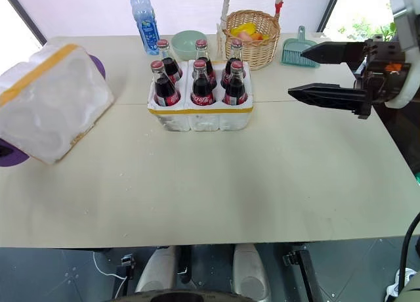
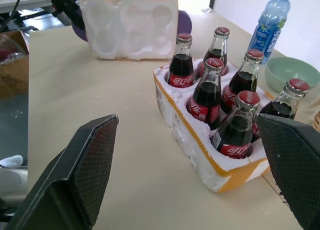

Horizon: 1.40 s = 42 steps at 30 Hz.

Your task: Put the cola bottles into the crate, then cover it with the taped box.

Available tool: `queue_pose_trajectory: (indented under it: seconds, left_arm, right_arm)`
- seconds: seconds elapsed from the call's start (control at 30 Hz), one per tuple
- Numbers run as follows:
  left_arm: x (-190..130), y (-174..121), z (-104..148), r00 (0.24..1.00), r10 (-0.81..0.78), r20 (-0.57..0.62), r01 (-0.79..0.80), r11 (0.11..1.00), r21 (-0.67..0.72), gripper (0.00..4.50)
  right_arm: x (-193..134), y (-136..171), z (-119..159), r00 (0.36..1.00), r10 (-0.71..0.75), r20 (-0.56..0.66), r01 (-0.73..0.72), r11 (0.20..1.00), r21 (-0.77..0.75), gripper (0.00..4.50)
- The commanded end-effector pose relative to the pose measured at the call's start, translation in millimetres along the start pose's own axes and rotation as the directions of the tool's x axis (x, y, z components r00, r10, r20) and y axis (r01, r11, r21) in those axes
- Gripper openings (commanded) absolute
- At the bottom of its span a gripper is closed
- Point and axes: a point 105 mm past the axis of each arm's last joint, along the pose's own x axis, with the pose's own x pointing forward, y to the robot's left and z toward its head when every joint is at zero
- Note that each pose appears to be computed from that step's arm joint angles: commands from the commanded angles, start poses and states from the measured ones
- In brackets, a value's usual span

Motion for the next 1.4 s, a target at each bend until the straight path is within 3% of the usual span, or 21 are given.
queue_pose_trajectory:
  seconds: [0.03,0.2,0.3,0.37,0.43,0.53,0.63,0.8,0.93,1.2,1.33,1.4]
  left_arm:
    - [-18,17,43,0.970,0.138,0.199,-0.158,0.983,0.092,0.82]
    - [-30,20,112,0.850,0.239,0.470,-0.355,0.918,0.174,0.82]
    - [-33,3,155,0.771,0.222,0.596,-0.448,0.855,0.261,0.82]
    - [-30,-27,196,0.719,0.145,0.680,-0.508,0.777,0.371,0.82]
    - [-23,-62,227,0.686,0.048,0.726,-0.534,0.710,0.458,0.82]
    - [-11,-94,250,0.677,-0.013,0.735,-0.564,0.633,0.531,0.82]
    - [5,-115,268,0.682,-0.009,0.731,-0.648,0.455,0.610,0.82]
    - [24,-129,284,0.652,0.019,0.758,-0.743,0.216,0.633,0.82]
    - [41,-145,285,0.647,-0.022,0.762,-0.759,0.082,0.646,0.82]
    - [69,-160,263,0.686,-0.050,0.726,-0.728,-0.049,0.684,0.82]
    - [81,-168,250,0.713,-0.067,0.698,-0.701,-0.063,0.710,0.82]
    - [86,-171,242,0.720,-0.077,0.690,-0.694,-0.059,0.718,1.57]
  right_arm:
    - [-4,1,10,1.000,-0.016,0.018,0.017,0.998,-0.056,4.50]
    - [-4,1,5,1.000,-0.014,0.023,0.015,1.000,-0.014,4.50]
    - [-3,3,3,1.000,-0.006,0.026,0.006,1.000,0.014,4.50]
    - [-3,3,1,1.000,-0.020,0.022,0.021,1.000,-0.005,4.50]
    - [-2,0,-2,0.999,-0.053,0.014,0.053,0.998,-0.021,4.50]
    - [-3,1,-5,0.997,-0.070,0.017,0.070,0.998,-0.006,4.50]
    - [-5,5,-8,0.996,-0.086,0.021,0.086,0.996,0.007,4.50]
    - [-9,9,-7,0.992,-0.117,0.048,0.116,0.993,0.030,4.50]
    - [-10,12,-6,0.989,-0.137,0.062,0.134,0.990,0.043,4.50]
    - [-11,15,-8,0.984,-0.162,0.070,0.158,0.986,0.060,4.50]
    - [-10,15,-8,0.983,-0.167,0.078,0.162,0.984,0.068,4.50]
    - [-9,15,-9,0.983,-0.168,0.078,0.163,0.984,0.073,4.50]
